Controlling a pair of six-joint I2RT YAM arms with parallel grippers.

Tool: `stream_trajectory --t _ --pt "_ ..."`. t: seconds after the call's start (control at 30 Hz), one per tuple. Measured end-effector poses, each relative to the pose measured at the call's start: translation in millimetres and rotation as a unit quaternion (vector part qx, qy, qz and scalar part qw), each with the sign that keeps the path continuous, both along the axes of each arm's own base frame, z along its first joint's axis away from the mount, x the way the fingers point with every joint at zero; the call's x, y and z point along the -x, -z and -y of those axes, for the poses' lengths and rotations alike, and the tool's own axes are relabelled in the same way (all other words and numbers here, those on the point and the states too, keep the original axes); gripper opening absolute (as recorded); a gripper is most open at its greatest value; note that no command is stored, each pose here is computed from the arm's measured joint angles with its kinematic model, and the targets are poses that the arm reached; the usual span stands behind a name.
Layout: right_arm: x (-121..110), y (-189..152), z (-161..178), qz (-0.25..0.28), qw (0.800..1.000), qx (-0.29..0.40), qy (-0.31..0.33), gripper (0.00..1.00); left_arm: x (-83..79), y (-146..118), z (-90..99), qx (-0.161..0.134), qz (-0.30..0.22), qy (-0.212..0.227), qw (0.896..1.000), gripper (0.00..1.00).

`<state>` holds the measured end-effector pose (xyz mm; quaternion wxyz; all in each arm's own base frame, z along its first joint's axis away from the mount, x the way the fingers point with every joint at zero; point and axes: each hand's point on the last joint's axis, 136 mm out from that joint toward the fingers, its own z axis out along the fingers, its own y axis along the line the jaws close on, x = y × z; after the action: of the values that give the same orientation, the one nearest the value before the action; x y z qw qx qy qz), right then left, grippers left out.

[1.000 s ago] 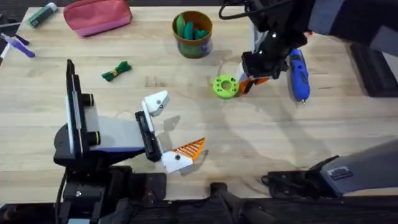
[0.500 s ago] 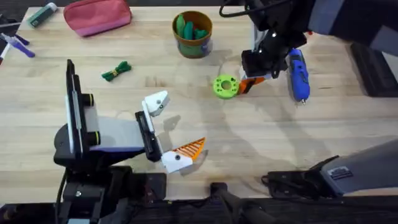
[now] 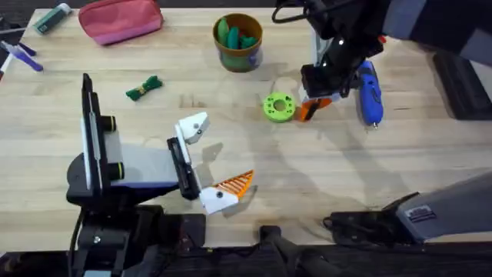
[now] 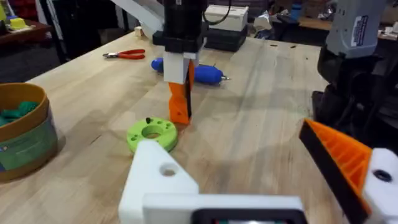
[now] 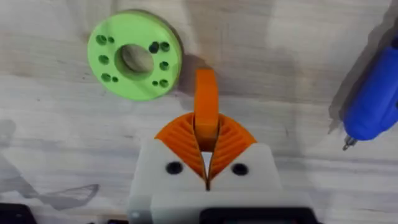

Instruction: Pick up the gripper from the table and insert it into the empty holder that is missing its gripper. Then pick up a screw, insert it into the mounting hole, and use the screwdriver to tighten it. Finally, clean up the table by picking up the vegetable and placing it into the bucket.

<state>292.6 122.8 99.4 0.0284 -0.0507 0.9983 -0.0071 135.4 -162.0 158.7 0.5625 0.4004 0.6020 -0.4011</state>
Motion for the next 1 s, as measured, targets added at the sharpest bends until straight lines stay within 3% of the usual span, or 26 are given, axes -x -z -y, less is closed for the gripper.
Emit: stream_trajectory --t 0.13,0.27,0.43,0.6,0.77,1.0 --pt "-5 -19 -2 0.018 1.000 -0.008 0.000 0.013 0.0 0 0.0 0.000 0.000 0.000 1.000 0.988" --pt "-5 -62 -2 0.063 0.998 -0.028 0.000 0.013 0.1 0 0.0 0.000 0.000 0.000 1.000 0.988" --pt "7 -108 3 0.116 0.991 -0.055 0.020 0.013 0.0 0 0.0 0.000 0.000 0.000 1.000 0.988" --pt "13 -130 -3 0.144 0.984 -0.099 0.033 0.013 0.1 0 0.0 0.000 0.000 0.000 1.000 0.987" --pt "9 -154 -29 0.209 0.959 -0.190 0.020 0.013 0.1 0 0.0 0.000 0.000 0.000 1.000 0.988" --pt "40 -159 -56 0.240 0.917 -0.319 -0.003 0.013 0.4 0 0.1 0.000 0.000 0.001 1.000 0.988"
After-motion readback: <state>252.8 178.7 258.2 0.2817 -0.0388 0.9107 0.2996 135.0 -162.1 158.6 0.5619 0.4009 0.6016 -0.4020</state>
